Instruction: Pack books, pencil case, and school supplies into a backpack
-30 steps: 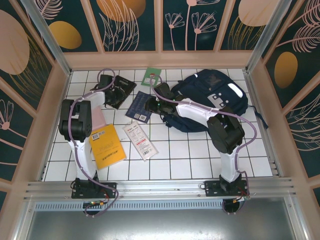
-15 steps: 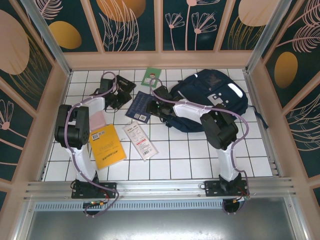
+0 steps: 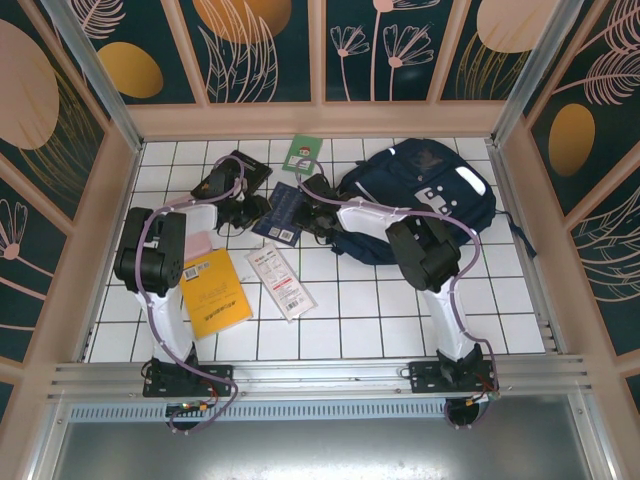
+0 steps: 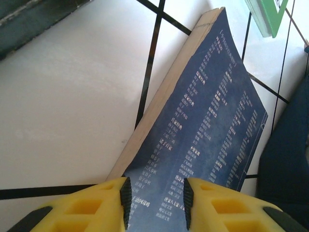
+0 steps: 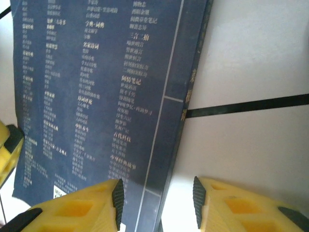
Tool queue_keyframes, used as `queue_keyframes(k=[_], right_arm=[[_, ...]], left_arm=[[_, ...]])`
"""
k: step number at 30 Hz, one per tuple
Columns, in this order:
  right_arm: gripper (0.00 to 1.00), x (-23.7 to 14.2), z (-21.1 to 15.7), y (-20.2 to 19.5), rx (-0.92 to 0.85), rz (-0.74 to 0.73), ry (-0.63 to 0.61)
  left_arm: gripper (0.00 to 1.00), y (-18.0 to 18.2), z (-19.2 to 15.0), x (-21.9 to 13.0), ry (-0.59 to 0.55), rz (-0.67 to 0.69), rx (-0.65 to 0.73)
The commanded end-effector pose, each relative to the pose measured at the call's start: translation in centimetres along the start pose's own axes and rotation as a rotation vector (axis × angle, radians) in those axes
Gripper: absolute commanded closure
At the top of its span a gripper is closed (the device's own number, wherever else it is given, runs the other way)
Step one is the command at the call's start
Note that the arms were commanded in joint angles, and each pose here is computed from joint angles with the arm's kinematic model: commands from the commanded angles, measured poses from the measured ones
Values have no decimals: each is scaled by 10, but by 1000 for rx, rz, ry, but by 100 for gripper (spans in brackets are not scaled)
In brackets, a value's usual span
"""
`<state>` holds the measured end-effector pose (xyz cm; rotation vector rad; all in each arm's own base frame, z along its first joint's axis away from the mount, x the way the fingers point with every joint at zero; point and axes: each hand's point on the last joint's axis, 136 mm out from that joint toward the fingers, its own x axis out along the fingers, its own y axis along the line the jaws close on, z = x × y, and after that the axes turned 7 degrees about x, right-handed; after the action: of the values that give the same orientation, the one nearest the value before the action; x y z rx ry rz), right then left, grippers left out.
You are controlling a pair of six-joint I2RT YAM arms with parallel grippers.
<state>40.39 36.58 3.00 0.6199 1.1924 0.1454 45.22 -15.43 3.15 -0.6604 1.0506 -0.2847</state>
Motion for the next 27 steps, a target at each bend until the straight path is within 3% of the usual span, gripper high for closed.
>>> queue_keyframes(k=[1, 9, 16, 27], right_arm=[[54, 13, 3, -16, 53, -57, -7], [56, 10, -8, 45, 44, 282, 102], [61, -31, -1, 90, 55, 598, 114], [65, -42, -2, 85, 49, 641, 92]], left_arm=[[64, 20, -47, 7, 109, 64, -64], [64, 15, -72, 3, 144, 30, -105], [64, 7, -71, -1, 144, 4, -111], [65, -4, -57, -3, 127, -8, -90]])
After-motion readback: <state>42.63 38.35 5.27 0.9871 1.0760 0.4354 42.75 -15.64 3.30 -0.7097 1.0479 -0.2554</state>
